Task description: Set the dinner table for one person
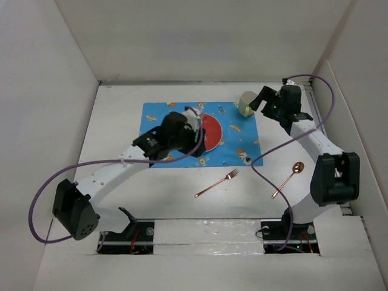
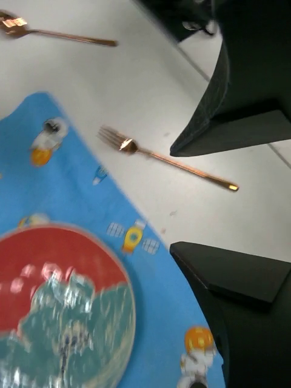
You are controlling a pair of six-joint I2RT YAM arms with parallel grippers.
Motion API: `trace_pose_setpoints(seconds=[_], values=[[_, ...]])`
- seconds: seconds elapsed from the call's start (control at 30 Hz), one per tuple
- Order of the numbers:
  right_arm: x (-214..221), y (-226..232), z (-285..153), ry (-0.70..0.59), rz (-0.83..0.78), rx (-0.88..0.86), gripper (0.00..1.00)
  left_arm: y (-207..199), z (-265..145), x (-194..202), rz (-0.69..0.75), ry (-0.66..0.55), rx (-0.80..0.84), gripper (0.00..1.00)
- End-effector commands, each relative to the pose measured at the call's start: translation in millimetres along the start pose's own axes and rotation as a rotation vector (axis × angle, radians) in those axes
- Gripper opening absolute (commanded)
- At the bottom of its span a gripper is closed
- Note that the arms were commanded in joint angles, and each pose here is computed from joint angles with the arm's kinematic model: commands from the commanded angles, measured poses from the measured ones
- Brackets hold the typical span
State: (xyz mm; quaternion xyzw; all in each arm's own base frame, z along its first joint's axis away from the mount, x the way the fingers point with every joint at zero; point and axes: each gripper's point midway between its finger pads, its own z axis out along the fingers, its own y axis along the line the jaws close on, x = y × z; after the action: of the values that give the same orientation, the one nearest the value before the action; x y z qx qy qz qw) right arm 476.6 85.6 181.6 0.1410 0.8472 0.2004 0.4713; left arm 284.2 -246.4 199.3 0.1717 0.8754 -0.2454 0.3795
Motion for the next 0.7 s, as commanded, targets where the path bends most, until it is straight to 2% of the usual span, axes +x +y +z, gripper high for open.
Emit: trace_pose_setpoints(seconds=[0.0, 0.07, 0.1, 0.13, 0.17, 0.27, 0.37, 0.53, 0.67], values=[[-9, -18, -38, -0.056, 0.067, 0.069, 0.95, -25, 6, 32, 0.146, 0.07, -0.02, 0.57], [-19, -22, -62, -0.112, 0.109, 0.073, 0.87, -46, 14, 66, 0.206, 0.137, 0.021, 0.6], [-8, -28, -68, -0.108, 0.122, 0.091, 0.64, -51, 22, 82, 0.227, 0.176, 0.025, 0.61], [-17, -23, -94, -0.167, 0.159, 0.071, 0.15, -62, 29, 93, 0.279, 0.174, 0.008, 0.61], [-9, -28, -93, -0.154, 0.162, 0.086, 0.0, -60, 34, 98, 0.282, 0.192, 0.0, 0.61], [-12, -18, -123, -0.215, 0.181, 0.04, 0.0, -67, 51, 106, 0.294, 0.21, 0.003, 0.61], [1, -22, -138, -0.21, 0.177, 0.038, 0.0, -73, 65, 111, 0.31, 0.214, 0.022, 0.61], [22, -27, -156, -0.166, 0.15, 0.055, 0.11, -76, 84, 127, 0.339, 0.252, 0.034, 0.59], [30, -33, -161, -0.155, 0.159, 0.054, 0.24, -79, 95, 151, 0.377, 0.3, 0.033, 0.55]])
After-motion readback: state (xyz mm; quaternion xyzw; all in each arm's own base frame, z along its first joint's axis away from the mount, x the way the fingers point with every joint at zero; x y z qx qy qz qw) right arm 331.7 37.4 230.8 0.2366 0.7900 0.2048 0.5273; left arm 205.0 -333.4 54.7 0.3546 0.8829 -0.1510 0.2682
